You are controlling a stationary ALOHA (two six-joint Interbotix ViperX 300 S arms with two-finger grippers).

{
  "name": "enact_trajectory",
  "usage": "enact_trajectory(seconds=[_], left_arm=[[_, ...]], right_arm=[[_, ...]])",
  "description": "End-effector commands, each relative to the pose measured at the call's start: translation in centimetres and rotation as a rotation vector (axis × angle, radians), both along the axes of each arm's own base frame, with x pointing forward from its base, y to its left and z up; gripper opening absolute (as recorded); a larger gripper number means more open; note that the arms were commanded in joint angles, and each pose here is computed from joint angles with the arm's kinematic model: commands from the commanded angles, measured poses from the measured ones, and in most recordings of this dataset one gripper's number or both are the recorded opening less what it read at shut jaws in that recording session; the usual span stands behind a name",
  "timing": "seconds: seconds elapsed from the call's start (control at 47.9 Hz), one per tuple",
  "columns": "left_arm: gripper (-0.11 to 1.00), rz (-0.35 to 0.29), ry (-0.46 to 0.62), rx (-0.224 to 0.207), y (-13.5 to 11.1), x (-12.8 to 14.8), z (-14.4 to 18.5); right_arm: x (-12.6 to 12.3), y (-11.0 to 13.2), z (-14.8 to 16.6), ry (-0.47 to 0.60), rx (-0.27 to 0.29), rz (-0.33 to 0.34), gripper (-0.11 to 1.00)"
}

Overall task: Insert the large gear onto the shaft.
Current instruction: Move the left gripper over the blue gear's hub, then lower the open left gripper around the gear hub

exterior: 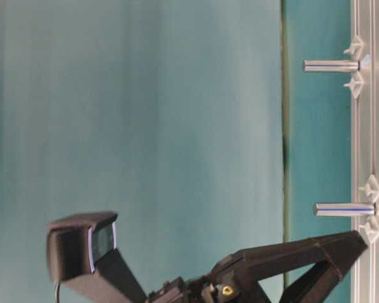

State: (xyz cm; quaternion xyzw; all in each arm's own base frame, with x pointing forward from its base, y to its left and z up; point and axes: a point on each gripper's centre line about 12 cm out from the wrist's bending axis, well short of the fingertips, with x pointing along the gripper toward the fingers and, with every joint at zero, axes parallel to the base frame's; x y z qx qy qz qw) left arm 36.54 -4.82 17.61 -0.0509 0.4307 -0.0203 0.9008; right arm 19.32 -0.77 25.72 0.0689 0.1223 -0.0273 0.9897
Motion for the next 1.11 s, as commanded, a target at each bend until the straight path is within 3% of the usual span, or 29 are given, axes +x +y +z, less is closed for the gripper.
enact_trajectory(seconds=[0.0, 0.334, 0.647, 1.085], left_arm=[[0.02, -0.007, 0.015, 0.006, -0.3, 0.7, 0.8], [0.02, -0.015, 0.070, 0.022, -0.4, 2.2, -0.2], [0.02, -0.015, 0.158, 0.034, -0.4, 2.1, -1.0], [0.03, -0.021, 0.179, 0.041, -0.5, 2.5, -1.4]], right_arm=[[0.1, 0.0, 0.5, -0.014, 0.007, -0.004, 0.08], [-0.2, 0.0, 0.3, -0.017, 0.010, -0.004, 0.08], [-0.5, -0.1, 0.2, -0.025, 0.009, -0.007, 0.08], [-0.5, -0.1, 0.2, -0.031, 0.007, -0.011, 0.08]])
